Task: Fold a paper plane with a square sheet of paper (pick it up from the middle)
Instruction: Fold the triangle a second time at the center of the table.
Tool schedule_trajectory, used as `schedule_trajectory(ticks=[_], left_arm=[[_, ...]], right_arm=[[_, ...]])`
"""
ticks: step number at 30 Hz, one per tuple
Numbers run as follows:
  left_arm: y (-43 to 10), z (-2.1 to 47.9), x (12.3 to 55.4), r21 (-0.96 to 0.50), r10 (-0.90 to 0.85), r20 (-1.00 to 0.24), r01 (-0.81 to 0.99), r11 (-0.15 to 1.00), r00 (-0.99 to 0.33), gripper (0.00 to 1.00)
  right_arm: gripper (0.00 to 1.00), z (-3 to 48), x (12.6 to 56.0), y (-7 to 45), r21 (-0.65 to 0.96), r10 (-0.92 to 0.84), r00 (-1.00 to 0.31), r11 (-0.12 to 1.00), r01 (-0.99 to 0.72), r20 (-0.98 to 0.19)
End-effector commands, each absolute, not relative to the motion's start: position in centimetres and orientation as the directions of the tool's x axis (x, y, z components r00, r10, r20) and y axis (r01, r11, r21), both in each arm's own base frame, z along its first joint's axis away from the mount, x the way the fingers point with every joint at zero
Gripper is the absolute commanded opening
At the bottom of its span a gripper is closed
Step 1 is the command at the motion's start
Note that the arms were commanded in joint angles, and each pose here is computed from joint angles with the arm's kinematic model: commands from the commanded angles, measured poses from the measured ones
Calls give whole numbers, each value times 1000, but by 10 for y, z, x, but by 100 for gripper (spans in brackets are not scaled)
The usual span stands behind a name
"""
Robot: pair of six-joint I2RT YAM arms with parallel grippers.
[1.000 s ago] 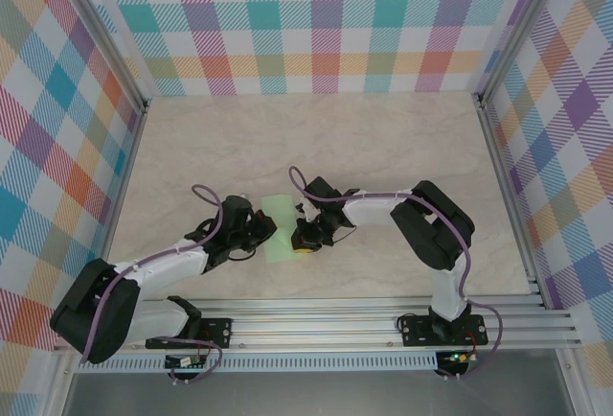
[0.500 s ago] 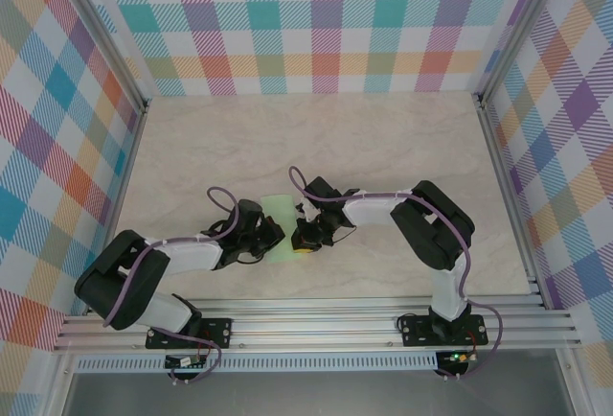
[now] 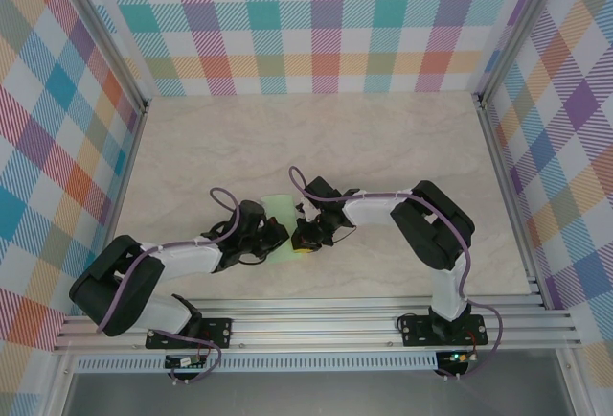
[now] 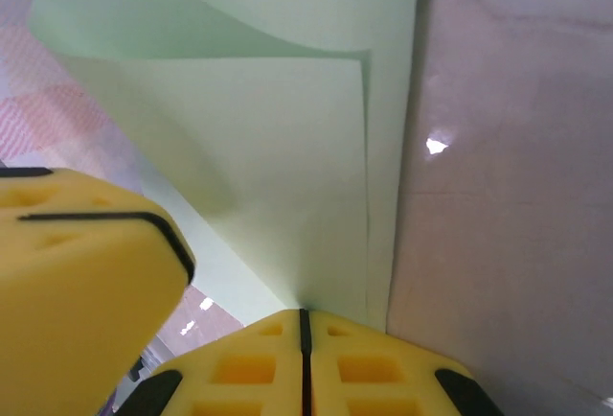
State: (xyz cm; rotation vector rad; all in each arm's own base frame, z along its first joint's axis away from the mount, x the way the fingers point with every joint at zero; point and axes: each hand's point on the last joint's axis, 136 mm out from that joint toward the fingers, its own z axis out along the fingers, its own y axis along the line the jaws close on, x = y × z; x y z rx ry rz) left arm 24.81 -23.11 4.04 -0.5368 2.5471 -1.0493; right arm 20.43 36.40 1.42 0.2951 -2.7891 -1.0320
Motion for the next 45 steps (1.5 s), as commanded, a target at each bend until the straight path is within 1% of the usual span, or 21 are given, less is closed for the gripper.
schedule_trajectory(ticks=[1,7,11,16,28,32,39,45], left_arm=[[-237,30,243,-703,-428,-141,-214,678,-893,0],[-226,-2,240,-610,-429,-121,-274,744,-895,0],[-211,-10,240,-550,-447,-157,-298,780,-881,0],[-202,-7,246,-535,-441,-209,-275,799,-873,0],[-167,0,260,-544,-481,-294,-270,795,-826,0],[-161,2,266,-555,-490,-303,-266,788,-817,0],[-139,0,268,-526,-503,-324,-289,800,-802,0],[-128,0,271,-526,-512,-319,-300,796,-798,0]], right_arm=[[8,-24,191,336,531,-188,-969,844,-76,160],[8,-25,191,334,523,-185,-969,849,-74,163],[8,-26,190,330,510,-183,-969,857,-75,164],[8,-29,188,327,497,-183,-968,864,-76,169],[8,-29,187,326,496,-181,-968,865,-74,172],[8,-28,187,327,496,-183,-968,865,-75,172],[8,-28,188,327,497,-182,-968,865,-73,174],[8,-26,188,328,503,-183,-968,861,-73,173]])
